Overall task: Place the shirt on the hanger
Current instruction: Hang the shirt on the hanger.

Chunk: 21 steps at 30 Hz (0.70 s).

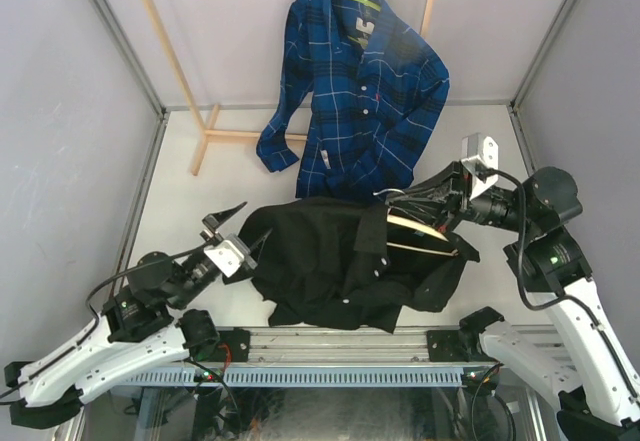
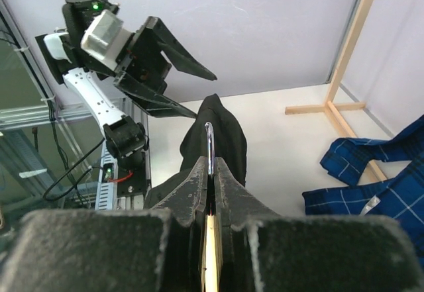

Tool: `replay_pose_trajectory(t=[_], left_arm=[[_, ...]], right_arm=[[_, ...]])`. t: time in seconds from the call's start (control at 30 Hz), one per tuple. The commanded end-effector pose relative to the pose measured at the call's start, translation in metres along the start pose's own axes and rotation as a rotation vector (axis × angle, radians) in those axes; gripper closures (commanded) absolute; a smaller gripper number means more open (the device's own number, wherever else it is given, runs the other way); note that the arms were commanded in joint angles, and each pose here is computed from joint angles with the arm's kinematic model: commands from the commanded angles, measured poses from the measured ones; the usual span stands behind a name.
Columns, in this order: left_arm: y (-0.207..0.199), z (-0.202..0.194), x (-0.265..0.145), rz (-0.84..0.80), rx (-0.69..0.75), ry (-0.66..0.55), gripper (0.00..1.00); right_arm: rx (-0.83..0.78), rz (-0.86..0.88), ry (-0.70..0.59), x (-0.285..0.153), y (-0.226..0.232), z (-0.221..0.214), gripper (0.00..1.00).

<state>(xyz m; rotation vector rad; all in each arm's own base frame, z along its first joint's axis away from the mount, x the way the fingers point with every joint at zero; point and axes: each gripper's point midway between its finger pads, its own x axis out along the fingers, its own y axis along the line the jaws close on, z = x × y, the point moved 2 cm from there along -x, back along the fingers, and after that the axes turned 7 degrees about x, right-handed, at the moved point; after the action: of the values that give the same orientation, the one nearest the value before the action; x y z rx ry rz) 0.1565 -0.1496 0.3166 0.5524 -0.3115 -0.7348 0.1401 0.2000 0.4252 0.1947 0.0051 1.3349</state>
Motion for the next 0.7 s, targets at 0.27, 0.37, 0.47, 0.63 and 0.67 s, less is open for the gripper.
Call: replay_pose_trajectory(t=[0.27,0.37,0.47,0.63,0.67], left_arm=[[-0.044,-0.01,-0.018,-0.192,-0.112,-0.052,0.32],[-0.054,-0.009,-0.017,-0.252,-0.111,-0.056,0.34],[-0.067,-0.016,-0.015,-0.321,-0.097,-0.017,0.38],[-0.075,-0.028,-0.009,-0.363,-0.084,0.071,0.55],[-0.075,-0.029,-0.009,-0.363,-0.083,0.078,0.6]], right_arm=[[-0.203,0.088,-0.059,-0.026,0.049,0.028,1.0],[-0.213,0.098,-0.069,-0.028,0.054,0.03,1.0],[-0.225,0.104,-0.081,-0.03,0.059,0.033,1.0],[-0.24,0.085,-0.087,-0.037,0.064,0.033,1.0],[-0.244,0.076,-0.088,-0.038,0.064,0.032,1.0]])
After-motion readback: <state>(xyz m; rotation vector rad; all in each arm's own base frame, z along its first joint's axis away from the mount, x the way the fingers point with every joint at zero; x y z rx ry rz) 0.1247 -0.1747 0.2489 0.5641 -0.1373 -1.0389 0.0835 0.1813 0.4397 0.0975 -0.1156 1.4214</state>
